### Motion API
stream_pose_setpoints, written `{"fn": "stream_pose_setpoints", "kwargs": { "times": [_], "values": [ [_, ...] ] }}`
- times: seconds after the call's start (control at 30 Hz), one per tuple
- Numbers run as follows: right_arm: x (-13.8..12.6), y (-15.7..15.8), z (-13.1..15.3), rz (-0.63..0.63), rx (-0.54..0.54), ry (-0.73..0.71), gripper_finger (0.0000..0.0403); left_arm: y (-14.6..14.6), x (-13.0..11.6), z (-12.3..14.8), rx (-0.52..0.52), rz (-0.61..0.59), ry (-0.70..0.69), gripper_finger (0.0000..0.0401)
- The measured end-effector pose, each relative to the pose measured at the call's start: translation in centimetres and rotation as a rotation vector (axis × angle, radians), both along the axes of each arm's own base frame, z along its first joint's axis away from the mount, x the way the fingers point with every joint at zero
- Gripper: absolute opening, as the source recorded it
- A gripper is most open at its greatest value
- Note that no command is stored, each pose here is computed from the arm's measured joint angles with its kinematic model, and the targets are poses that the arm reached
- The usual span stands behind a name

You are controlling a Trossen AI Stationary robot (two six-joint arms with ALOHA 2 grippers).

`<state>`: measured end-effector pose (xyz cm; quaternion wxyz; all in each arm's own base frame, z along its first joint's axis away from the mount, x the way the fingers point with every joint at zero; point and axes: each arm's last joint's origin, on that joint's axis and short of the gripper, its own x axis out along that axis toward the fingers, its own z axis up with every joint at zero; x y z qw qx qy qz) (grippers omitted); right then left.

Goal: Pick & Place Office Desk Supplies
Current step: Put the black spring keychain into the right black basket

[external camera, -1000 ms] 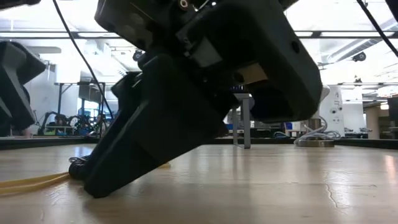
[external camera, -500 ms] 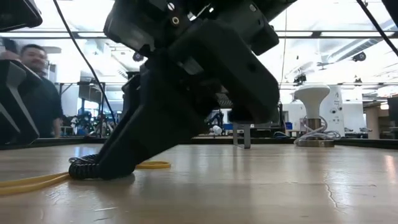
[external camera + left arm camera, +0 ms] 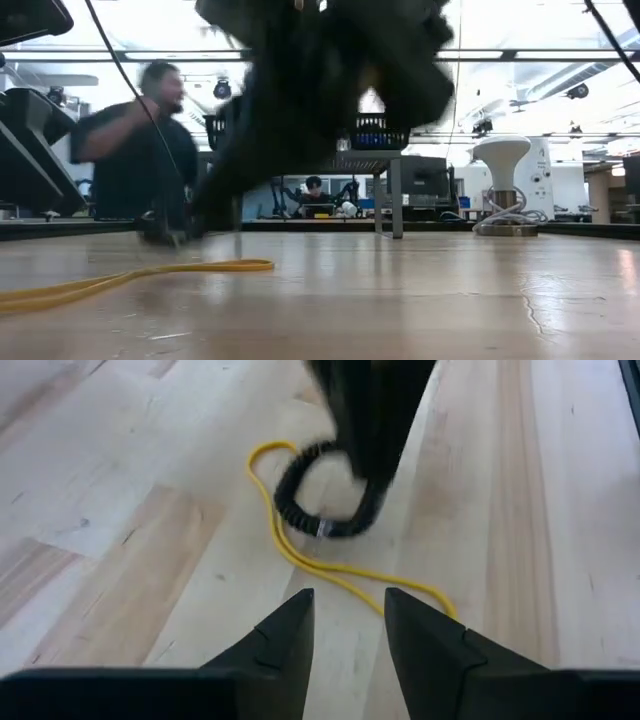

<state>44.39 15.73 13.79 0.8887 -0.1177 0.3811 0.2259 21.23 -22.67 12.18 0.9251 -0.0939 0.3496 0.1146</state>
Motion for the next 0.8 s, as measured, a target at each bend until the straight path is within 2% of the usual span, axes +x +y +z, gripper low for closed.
{"fn": "stream_pose_setpoints", "kwargs": {
  "times": [0.1,0.2,0.4,0.5,0.67,0.8],
  "values": [
    [-1.1,0.1,3.3,-0.04,-0.028,-0.058,0.002,0.0,0.0,0.0,-0.001,0.003,-0.006,0.0129],
    [-3.2,-0.1,5.6,-0.109,-0.109,-0.12,0.0019,0.0,0.1,0.1,0.008,0.015,-0.026,0.0129],
    [-8.6,-3.5,9.9,-0.359,-0.188,-0.278,0.0019,0.1,0.2,0.3,0.049,0.053,-0.084,0.0129],
    [-11.3,-6.8,11.3,-0.516,-0.19,-0.318,0.0018,0.2,0.2,0.4,0.079,0.077,-0.12,0.0129],
    [-14.3,-14.3,14.0,-0.759,-0.07,-0.384,0.0018,0.6,0.5,0.5,0.133,0.119,-0.173,0.0129],
    [-16.0,-19.7,14.7,-0.91,-0.089,-0.403,0.0018,1.1,1.1,0.7,0.164,0.157,-0.206,0.0129]
  ]
}}
